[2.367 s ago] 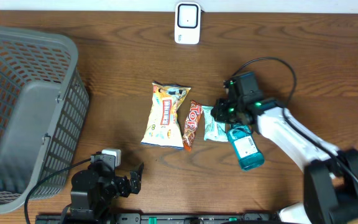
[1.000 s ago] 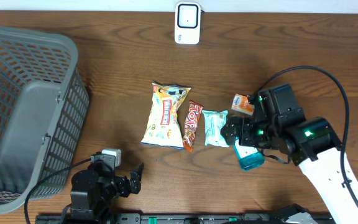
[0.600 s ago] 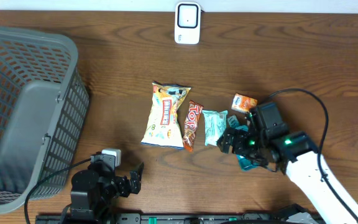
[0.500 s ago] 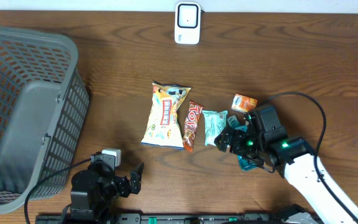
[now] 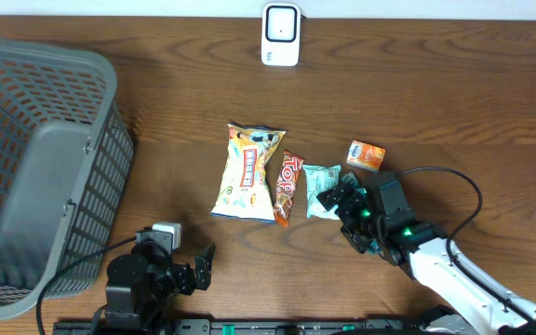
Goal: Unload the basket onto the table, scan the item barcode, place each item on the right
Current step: 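Grasp the mint-green packet with the right gripper and lift it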
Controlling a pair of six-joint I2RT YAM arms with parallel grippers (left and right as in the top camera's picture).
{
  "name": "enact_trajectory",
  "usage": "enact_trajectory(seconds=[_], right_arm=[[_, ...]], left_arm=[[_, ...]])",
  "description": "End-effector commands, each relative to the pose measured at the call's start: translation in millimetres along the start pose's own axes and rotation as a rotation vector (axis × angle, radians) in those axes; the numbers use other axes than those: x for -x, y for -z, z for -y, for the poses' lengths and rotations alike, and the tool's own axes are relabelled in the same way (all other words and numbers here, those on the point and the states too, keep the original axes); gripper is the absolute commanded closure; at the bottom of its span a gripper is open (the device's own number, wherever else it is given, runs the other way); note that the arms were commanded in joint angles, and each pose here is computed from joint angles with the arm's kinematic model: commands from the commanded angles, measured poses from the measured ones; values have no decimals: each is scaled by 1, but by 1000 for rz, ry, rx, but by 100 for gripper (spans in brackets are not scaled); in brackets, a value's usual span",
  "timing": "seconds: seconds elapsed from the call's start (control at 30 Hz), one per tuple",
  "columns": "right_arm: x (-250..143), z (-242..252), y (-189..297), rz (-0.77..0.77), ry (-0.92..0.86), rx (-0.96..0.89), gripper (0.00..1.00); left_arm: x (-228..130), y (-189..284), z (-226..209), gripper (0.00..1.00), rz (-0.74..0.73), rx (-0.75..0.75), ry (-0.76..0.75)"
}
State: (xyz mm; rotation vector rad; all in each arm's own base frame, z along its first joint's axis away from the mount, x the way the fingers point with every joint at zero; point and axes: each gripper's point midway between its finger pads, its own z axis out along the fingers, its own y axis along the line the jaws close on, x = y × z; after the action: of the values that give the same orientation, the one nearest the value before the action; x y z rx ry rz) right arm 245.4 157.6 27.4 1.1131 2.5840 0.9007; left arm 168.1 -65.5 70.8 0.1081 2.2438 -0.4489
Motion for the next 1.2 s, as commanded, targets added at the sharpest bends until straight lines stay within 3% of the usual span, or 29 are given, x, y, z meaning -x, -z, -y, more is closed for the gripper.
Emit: enact_trajectory(seconds=[0.0, 0.17, 0.2, 0.23, 0.3, 0.4, 0.47, 0.5, 0.63, 0.87, 1.0, 1.17], right_arm=[[13, 14, -9, 88, -111, -58, 3], [11, 24, -32, 75, -101, -98, 1], [11, 26, -37, 71, -101, -105, 7], [9, 30, -42, 58, -102, -115, 15], [7, 38, -48, 44, -107, -142, 42], [3, 43, -53, 9, -85, -156, 68], [4, 38, -53, 2, -20, -136, 95], [5, 35, -52, -1, 8, -128, 99], [11, 10, -45, -13, 217, -52, 99], [-22, -62, -1, -119, 900, 232, 99], [-29, -69, 21, -94, 1067, 271, 99], [-32, -77, 35, -49, 1150, 297, 99]], left_arm=[[-10, 0, -1, 0, -39, 5, 13], [-10, 0, -1, 0, -39, 5, 13], [-10, 0, -1, 0, -39, 5, 13], [-10, 0, -1, 0, -39, 5, 13], [-10, 0, -1, 0, -39, 5, 13], [-10, 0, -1, 0, -39, 5, 13], [-10, 0, -1, 0, -39, 5, 13], [-10, 0, -1, 0, -39, 5, 13], [-10, 0, -1, 0, -39, 5, 13], [-10, 0, -1, 0, -39, 5, 13], [-10, 0, -1, 0, -39, 5, 13], [-10, 0, -1, 0, -39, 5, 13]])
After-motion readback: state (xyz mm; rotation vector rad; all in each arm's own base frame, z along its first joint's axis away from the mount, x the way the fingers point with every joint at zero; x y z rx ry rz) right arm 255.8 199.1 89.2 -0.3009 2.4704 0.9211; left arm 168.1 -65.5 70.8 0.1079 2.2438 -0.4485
